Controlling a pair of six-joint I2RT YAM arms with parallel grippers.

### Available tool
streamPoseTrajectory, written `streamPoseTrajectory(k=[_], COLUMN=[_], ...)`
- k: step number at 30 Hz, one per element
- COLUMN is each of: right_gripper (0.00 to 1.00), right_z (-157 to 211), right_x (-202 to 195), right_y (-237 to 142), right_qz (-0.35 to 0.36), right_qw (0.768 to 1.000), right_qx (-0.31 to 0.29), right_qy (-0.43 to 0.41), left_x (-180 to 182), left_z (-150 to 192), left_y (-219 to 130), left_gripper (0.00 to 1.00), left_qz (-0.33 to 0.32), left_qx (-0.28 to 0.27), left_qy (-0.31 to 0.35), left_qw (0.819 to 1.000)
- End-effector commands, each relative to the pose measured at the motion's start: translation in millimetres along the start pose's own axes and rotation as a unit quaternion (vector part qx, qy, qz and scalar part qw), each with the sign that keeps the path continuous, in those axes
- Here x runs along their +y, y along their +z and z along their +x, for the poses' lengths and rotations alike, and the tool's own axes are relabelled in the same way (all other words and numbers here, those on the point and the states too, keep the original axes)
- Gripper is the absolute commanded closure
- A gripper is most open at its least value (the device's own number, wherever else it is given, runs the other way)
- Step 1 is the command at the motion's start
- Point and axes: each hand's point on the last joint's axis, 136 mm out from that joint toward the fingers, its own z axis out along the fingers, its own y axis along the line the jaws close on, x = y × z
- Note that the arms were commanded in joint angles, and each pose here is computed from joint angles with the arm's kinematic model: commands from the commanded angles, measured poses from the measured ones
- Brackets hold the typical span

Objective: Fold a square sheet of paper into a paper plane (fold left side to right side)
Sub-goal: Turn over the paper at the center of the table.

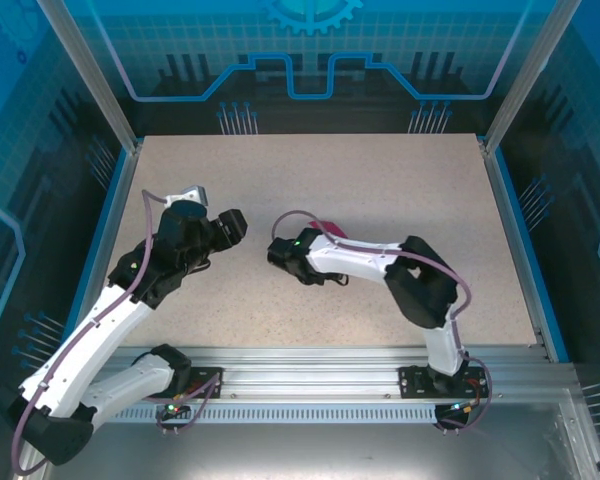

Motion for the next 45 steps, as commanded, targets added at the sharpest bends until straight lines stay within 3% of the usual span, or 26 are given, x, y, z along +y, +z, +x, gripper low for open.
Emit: streamPoseTrajectory(k=[1, 5, 11, 16, 18, 20, 23, 26, 30, 34, 39, 45], right_gripper=[0.82, 0.72, 0.37, 0.07, 0.01, 0.01, 0.01, 0.01, 0.01, 0.01, 0.01, 0.01], right_z=[-8, -14, -6, 13, 21, 29, 38, 43, 44, 53, 65, 72], right_x=[8, 34, 63, 78, 75, 68, 52, 32, 0, -15, -17, -6], right_y=[0, 3, -11, -46, -62, -75, -92, -91, -87, -63, -35, -17], right_qz=[0.034, 0.018, -0.076, -0.187, -0.226, -0.256, -0.321, -0.409, -0.523, -0.567, -0.595, -0.608], right_qw=[0.999, 0.998, 0.996, 0.981, 0.971, 0.960, 0.926, 0.865, 0.738, 0.662, 0.605, 0.588], right_qx=[0.013, 0.019, 0.003, -0.040, -0.064, -0.093, -0.144, -0.180, -0.249, -0.260, -0.247, -0.227], right_qy=[-0.040, -0.062, -0.038, 0.010, 0.038, 0.069, 0.136, 0.227, 0.346, 0.415, 0.468, 0.483], left_x=[12, 13, 11, 8, 5, -3, -22, -42, -70, -90, -100, -104], left_z=[1, 2, 10, 33, 44, 56, 78, 104, 139, 160, 177, 194], left_y=[2, 4, 12, 31, 40, 51, 70, 90, 119, 152, 192, 222], left_gripper=[0.24, 0.24, 0.23, 0.19, 0.17, 0.16, 0.15, 0.16, 0.18, 0.21, 0.26, 0.37], left_qz=[-0.023, -0.025, -0.022, -0.012, -0.004, 0.017, 0.064, 0.109, 0.148, 0.153, 0.147, 0.146], left_qx=[-0.004, -0.001, 0.019, 0.066, 0.089, 0.115, 0.166, 0.225, 0.287, 0.319, 0.345, 0.367], left_qy=[-0.006, -0.006, -0.009, -0.029, -0.041, -0.055, -0.078, -0.098, -0.095, -0.085, -0.084, -0.086], left_qw=[1.000, 1.000, 1.000, 0.997, 0.995, 0.992, 0.981, 0.963, 0.942, 0.931, 0.923, 0.915])
